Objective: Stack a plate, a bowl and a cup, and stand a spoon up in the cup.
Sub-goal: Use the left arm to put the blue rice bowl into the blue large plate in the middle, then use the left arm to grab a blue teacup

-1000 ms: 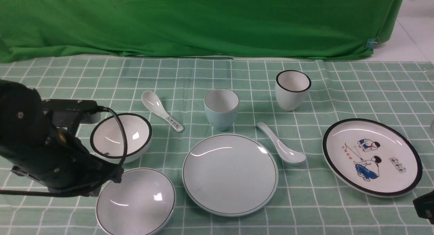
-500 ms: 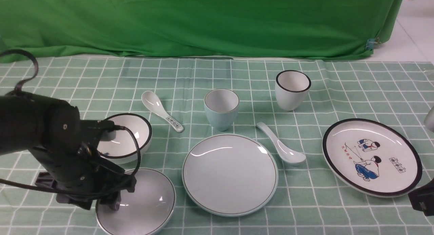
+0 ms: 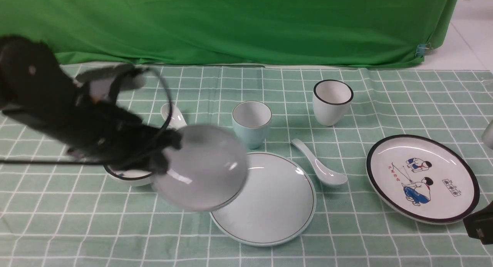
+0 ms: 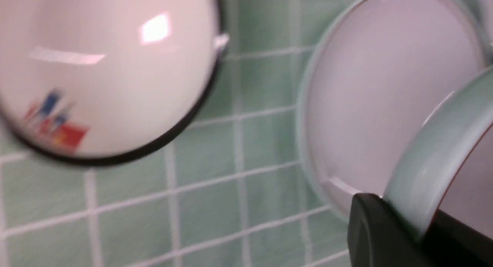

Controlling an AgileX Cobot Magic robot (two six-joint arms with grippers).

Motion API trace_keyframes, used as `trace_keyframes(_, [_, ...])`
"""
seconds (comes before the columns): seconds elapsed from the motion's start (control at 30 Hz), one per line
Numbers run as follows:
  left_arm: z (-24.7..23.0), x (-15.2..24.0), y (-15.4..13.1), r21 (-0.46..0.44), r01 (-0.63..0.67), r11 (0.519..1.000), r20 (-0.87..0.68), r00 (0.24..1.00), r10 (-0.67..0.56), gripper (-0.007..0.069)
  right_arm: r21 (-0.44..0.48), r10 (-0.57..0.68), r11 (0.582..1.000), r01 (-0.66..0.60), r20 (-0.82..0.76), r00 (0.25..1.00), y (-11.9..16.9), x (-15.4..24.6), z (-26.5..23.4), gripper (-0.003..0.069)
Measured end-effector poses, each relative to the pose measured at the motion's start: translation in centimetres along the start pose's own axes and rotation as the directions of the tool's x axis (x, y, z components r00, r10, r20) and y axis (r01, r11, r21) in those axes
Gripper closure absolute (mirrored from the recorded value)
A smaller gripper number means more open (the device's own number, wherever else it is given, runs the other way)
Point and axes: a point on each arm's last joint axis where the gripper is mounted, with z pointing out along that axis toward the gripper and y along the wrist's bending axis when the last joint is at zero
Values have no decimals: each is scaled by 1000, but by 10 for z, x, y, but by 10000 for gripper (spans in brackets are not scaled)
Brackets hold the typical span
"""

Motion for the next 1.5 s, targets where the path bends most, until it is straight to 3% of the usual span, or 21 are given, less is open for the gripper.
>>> trace_keyframes(0.17, [37,-15,-27,23,-59,998,-32,998,59,606,0,0,1000,0,0,1000,0,0,0,571])
trace_keyframes(0.43, [111,-35,-22,-12,5,1000,-149,989,-7,606,1,-3,1000,3,6,1000,0,-1,0,569])
trace_keyframes(0.77, [139,-27,-14,-32,19,999,-240,970,-26,596,6,-4,1000,4,32,999,-1,-3,0,554])
trace_keyframes(0.93, [139,-27,-14,-24,8,1000,-238,971,-13,519,9,-4,1000,4,50,999,-1,-5,0,550])
trace_keyframes(1.17, [103,-54,-32,10,-21,1000,-164,986,22,251,10,-5,1000,5,54,999,-1,-5,0,540])
trace_keyframes(1.37, [63,-111,-48,-67,-95,993,23,995,97,248,10,-5,1000,5,54,999,-1,-5,0,531])
trace_keyframes(1.5, [89,-135,-46,-106,-109,988,-19,994,108,266,10,-5,1000,5,54,999,-1,-5,0,524])
